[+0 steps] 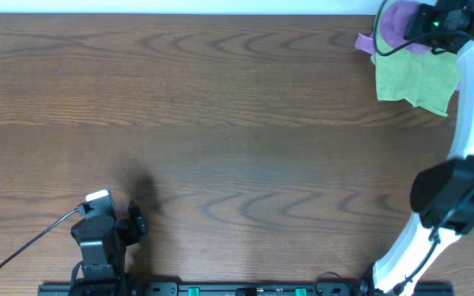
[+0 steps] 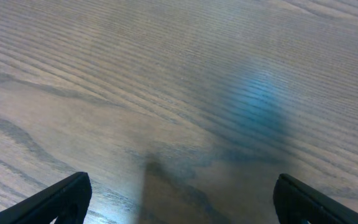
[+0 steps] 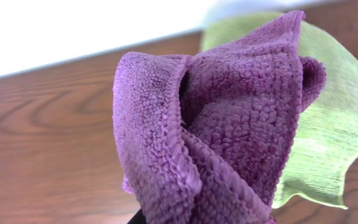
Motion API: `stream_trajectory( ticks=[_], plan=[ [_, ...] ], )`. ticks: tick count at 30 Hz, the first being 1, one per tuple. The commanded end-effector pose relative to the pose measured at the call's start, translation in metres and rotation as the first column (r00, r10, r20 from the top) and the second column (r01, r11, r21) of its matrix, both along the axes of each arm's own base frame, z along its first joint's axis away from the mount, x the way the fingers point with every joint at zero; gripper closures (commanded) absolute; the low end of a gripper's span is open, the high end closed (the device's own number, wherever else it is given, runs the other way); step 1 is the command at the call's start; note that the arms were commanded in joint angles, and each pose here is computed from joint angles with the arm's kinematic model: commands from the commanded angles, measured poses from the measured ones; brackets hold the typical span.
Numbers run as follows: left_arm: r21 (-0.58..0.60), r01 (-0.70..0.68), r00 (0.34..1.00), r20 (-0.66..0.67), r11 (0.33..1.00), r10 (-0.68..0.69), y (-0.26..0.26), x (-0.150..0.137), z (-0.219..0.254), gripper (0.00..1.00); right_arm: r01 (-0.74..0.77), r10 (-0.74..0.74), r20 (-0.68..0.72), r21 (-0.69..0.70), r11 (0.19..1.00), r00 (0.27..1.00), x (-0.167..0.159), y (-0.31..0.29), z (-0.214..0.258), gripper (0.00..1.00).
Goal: Fold the cloth
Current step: 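Grasp the purple cloth with the right gripper and lift it, then carry the purple cloth left and lower it onto the table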
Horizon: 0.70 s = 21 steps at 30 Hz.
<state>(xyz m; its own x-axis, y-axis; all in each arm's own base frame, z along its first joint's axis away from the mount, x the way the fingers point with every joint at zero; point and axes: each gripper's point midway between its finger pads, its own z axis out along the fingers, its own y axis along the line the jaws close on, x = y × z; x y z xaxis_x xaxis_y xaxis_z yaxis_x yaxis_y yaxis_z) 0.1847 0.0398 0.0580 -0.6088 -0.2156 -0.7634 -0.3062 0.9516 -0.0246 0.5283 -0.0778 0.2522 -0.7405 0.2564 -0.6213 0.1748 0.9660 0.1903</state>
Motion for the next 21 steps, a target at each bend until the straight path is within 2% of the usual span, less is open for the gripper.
stream_trajectory(
  ticks=[1,5,13,16,21],
  plan=[
    [-0.006,-0.007,1.0,-0.003,1.0,0.007,0.0,-0.001,-0.003,0.05,-0.073,0.075,0.074,-0.029,0.997,0.994,-0.011,0.034,0.043,0.98],
    [-0.006,-0.007,1.0,-0.003,1.0,0.007,0.0,-0.001,-0.003,0.05,-0.142,0.146,0.126,-0.041,0.989,0.981,-0.031,0.072,0.079,0.98],
    [-0.006,-0.007,1.0,-0.003,1.0,0.007,0.0,-0.001,-0.003,0.05,-0.288,0.29,0.136,-0.034,0.957,0.947,-0.064,0.148,0.102,0.99],
    [-0.006,-0.007,1.0,-0.003,1.0,0.007,0.0,-0.001,-0.003,0.05,-0.349,0.35,0.19,-0.043,0.936,0.917,-0.071,0.181,0.121,0.98],
    [-0.006,-0.007,1.0,-0.003,1.0,0.007,0.0,-0.001,-0.003,0.05,-0.354,0.352,0.319,-0.053,0.934,0.88,-0.072,0.199,0.166,0.98]
  ],
)
